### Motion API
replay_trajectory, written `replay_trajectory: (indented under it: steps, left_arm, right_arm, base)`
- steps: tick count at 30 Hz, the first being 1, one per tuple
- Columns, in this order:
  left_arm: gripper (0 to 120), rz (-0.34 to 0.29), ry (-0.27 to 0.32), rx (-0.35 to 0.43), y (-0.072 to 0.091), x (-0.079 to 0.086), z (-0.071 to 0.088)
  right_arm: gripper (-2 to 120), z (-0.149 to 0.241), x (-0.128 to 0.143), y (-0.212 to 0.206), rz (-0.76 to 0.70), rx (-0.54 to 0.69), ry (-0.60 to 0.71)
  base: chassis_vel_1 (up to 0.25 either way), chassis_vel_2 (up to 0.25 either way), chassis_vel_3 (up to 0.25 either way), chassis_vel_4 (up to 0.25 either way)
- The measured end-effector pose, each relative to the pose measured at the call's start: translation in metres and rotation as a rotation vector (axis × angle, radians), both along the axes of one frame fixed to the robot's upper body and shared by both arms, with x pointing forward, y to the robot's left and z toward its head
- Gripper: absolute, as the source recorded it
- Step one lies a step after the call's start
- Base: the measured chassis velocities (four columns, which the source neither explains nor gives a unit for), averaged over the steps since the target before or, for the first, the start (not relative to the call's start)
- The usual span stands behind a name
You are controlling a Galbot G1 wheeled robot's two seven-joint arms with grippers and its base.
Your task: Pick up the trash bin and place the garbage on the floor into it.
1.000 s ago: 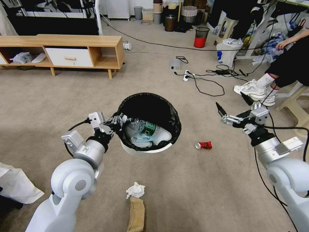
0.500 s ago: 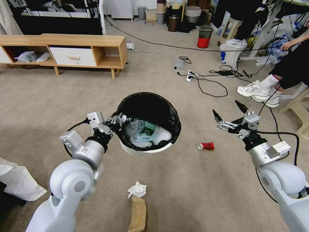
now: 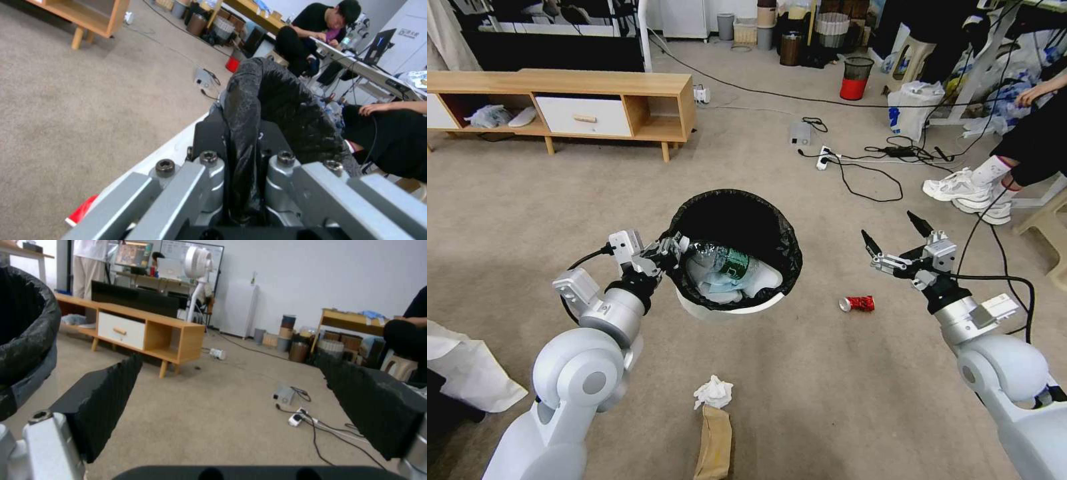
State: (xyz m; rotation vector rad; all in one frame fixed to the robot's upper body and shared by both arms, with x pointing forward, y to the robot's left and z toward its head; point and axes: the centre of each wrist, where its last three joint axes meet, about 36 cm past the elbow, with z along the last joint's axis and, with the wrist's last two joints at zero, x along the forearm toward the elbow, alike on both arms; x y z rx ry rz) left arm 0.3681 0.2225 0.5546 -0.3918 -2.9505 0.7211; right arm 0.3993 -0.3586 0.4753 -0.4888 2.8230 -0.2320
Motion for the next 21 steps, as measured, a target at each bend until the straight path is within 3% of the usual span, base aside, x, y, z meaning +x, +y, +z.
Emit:
replay_trajectory:
  steps: [21]
  left_arm:
    - [7,-0.001,0.007,-0.005,-0.0006,0.0032,-0.0013]
  right_arm:
    - [100,-0.0023,0.0017,0.0000,0.001,-0.005,-0.006]
  base:
    - [0.000,0.000,0.000,0.000]
